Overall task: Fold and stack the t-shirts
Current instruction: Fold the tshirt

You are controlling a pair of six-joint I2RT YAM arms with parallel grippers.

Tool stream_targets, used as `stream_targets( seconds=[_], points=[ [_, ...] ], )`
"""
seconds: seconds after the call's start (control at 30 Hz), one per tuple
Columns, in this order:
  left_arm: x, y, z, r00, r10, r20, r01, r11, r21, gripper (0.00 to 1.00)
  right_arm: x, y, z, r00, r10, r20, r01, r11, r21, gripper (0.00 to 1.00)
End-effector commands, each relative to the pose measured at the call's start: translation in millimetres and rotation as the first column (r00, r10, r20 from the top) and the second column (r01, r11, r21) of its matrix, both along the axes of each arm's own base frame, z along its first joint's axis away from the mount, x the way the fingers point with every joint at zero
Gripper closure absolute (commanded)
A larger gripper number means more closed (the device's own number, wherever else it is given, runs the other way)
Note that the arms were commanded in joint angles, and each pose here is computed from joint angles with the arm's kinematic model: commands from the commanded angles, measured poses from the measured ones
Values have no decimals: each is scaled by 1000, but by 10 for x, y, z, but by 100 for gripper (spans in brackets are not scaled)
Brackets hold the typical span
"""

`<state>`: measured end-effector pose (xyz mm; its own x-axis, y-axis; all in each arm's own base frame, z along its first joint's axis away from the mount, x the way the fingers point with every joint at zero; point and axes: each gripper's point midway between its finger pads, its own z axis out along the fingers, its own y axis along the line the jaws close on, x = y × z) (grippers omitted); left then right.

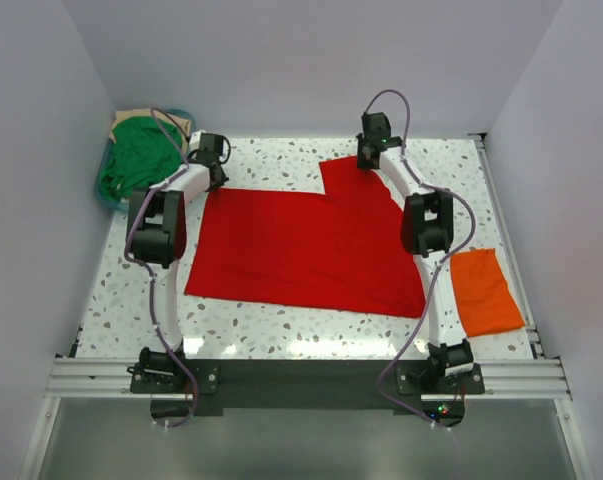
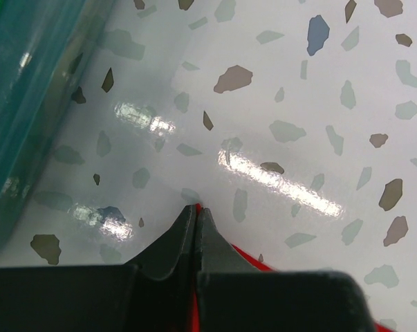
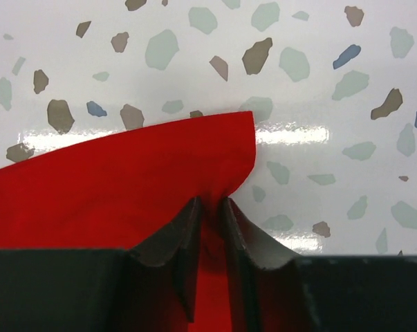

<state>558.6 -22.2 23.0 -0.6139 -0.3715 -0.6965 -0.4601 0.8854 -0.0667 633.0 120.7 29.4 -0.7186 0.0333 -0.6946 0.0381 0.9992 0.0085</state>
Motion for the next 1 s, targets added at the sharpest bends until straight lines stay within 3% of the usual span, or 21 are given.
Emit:
stream_targets(
  seconds=[0.0,0.27,0.5,0.97],
  points=[
    [73,-20,180,998,-9,54,10,999,-31,100,-120,-44,94,1000,-6,-25,5,999,-38,79],
    [141,28,224,997,9,81,-7,1000,-28,100,131,33,507,991,2,131,-2,1000,5,100],
    [327,183,408,989,41,139,-35,998,-44,100,359,-39,1012,962,-15,272,13,1000,6,100],
    [672,327,730,970,40,241,-24,997,-69,100,587,-189,1659,901,-43,432,21,998,55,100]
  ],
)
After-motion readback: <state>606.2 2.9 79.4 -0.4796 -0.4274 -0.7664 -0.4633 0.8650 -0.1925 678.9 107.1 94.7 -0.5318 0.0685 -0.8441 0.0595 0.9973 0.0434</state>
